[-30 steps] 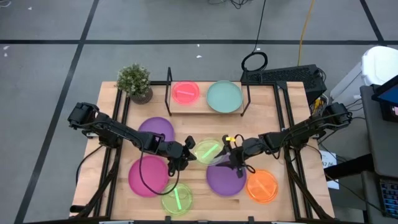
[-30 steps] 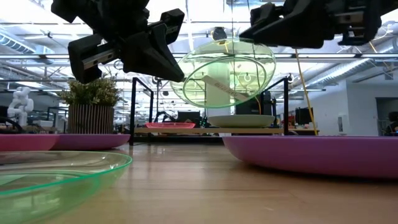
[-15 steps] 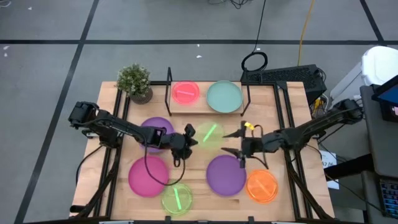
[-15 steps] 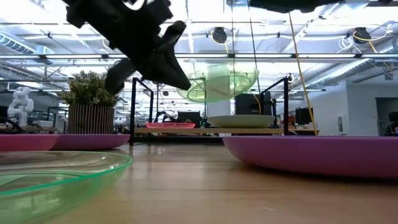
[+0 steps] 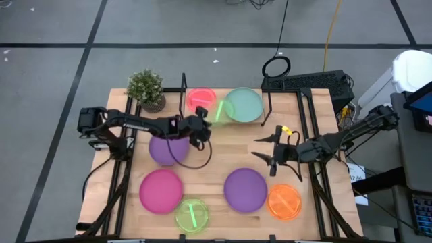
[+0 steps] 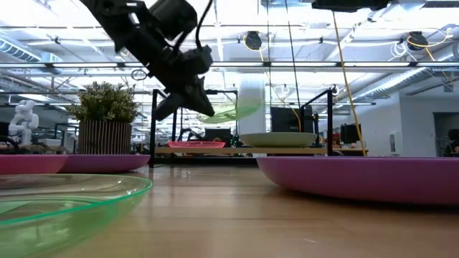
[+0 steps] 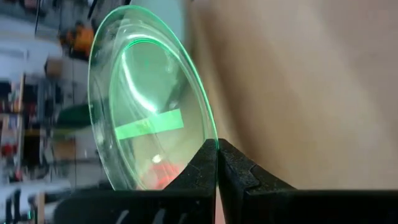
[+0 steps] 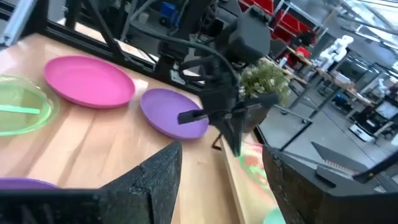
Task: Place and stack plates onto a shelf
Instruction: Stack the top transparent green plate on top of the transparent pink plate
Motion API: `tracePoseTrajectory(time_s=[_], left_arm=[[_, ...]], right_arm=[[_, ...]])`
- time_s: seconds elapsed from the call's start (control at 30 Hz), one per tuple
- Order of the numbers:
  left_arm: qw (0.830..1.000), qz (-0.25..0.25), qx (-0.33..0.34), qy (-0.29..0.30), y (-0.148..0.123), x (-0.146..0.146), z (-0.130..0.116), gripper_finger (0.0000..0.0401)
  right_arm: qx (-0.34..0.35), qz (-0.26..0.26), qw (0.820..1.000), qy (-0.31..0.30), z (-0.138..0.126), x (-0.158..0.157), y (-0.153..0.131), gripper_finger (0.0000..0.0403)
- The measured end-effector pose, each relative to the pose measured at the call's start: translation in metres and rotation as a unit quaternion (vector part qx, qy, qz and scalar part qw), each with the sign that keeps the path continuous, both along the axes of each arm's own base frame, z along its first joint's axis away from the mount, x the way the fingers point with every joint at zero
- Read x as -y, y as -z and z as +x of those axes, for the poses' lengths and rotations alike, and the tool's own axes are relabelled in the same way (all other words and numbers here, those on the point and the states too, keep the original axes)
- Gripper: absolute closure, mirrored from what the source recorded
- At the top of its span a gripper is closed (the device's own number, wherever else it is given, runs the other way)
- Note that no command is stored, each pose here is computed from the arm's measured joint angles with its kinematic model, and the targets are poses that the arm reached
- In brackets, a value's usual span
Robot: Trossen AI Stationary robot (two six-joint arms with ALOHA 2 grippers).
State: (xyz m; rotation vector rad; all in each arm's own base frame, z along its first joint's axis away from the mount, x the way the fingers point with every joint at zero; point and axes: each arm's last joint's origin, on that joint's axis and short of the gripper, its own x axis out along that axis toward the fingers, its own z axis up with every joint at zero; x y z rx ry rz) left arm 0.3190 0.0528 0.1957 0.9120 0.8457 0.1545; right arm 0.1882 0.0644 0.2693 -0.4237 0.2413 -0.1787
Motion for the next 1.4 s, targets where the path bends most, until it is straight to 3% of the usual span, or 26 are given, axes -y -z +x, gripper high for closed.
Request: tracePoseTrajectory(time_s=[0.43, 1.17, 1.4], left_arm=[[0.988, -0.052, 0.017, -0.141, 0.003, -0.062, -0.019, 0.0389], [0.975, -0.108, 0.010, -0.195, 0.009, -0.072, -0.030, 0.0386], [0.974, -0.111, 0.013, -0.198, 0.009, -0.072, -0.030, 0.0358]], right_arm=[[-0.013, -0.004, 1.000, 0.002, -0.001, 0.001, 0.002, 0.0200], [-0.012, -0.005, 1.000, 0.002, -0.001, 0.001, 0.002, 0.0200], [-0.012, -0.005, 1.000, 0.002, -0.001, 0.001, 0.002, 0.0200]])
